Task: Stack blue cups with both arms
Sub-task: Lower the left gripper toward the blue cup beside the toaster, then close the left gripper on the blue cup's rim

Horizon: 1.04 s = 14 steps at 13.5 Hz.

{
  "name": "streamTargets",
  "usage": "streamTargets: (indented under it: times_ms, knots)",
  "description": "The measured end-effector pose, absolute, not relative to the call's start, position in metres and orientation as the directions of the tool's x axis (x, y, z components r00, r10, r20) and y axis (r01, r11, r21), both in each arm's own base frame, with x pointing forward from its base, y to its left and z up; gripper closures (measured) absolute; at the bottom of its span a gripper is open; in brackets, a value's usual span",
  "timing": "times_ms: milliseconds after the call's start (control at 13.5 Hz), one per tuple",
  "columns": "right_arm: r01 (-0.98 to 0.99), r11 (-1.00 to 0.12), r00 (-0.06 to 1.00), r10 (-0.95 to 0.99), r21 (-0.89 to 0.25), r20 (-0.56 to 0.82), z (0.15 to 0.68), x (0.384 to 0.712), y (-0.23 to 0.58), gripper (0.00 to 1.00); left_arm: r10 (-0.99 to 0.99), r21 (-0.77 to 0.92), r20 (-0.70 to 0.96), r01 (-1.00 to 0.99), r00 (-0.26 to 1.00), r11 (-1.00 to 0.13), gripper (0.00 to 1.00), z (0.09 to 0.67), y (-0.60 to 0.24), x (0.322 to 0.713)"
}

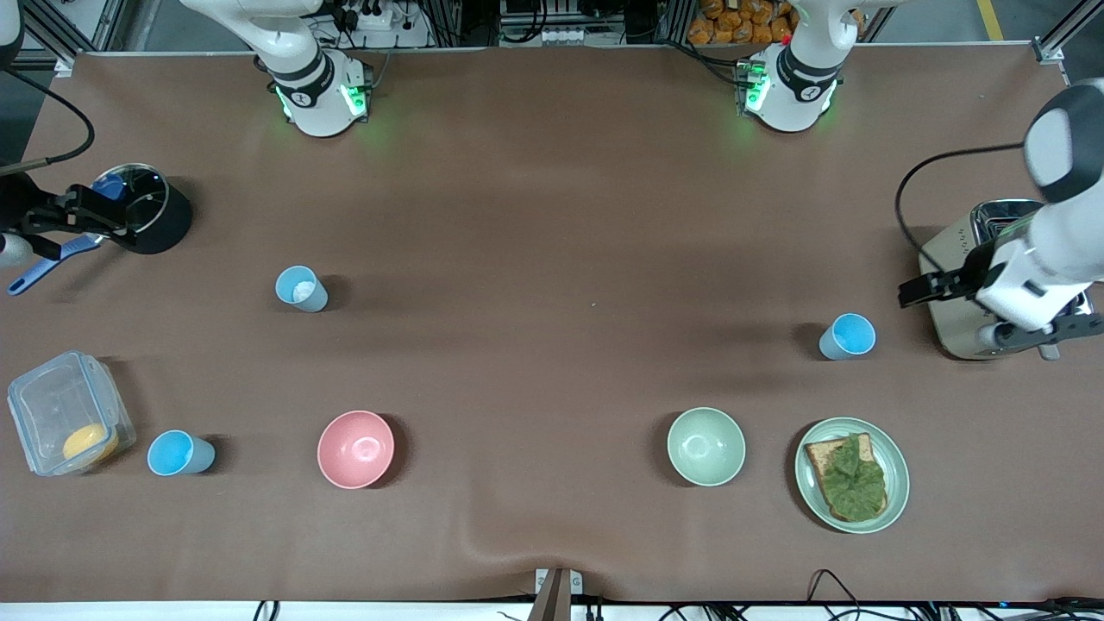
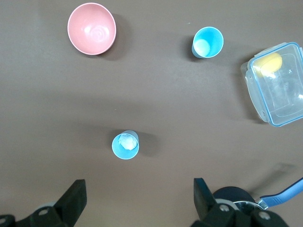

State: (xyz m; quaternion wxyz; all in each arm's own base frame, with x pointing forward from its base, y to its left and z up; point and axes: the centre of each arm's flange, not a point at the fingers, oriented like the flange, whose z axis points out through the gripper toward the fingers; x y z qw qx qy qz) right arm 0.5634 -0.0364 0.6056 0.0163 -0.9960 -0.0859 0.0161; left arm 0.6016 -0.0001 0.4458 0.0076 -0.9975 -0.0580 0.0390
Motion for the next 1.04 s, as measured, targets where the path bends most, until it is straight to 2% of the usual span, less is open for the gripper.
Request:
streamTargets:
  times_ms: [444, 1037]
  knots:
    - [0.171, -0.985, 0.985, 0.172, -0.035, -0.029, 0.606, 0.563, -0.036, 0.0, 0.094, -0.056, -0.028, 0.092, 0.995, -0.994, 0.0, 0.337, 0.013, 0.595]
    - [0.171, -0.985, 0.985, 0.172, -0.036, -0.031, 0.605, 0.563, -0.036, 0.0, 0.12, -0.058, -0.07, 0.116, 0.99, -0.992, 0.0, 0.281, 0.039, 0.596]
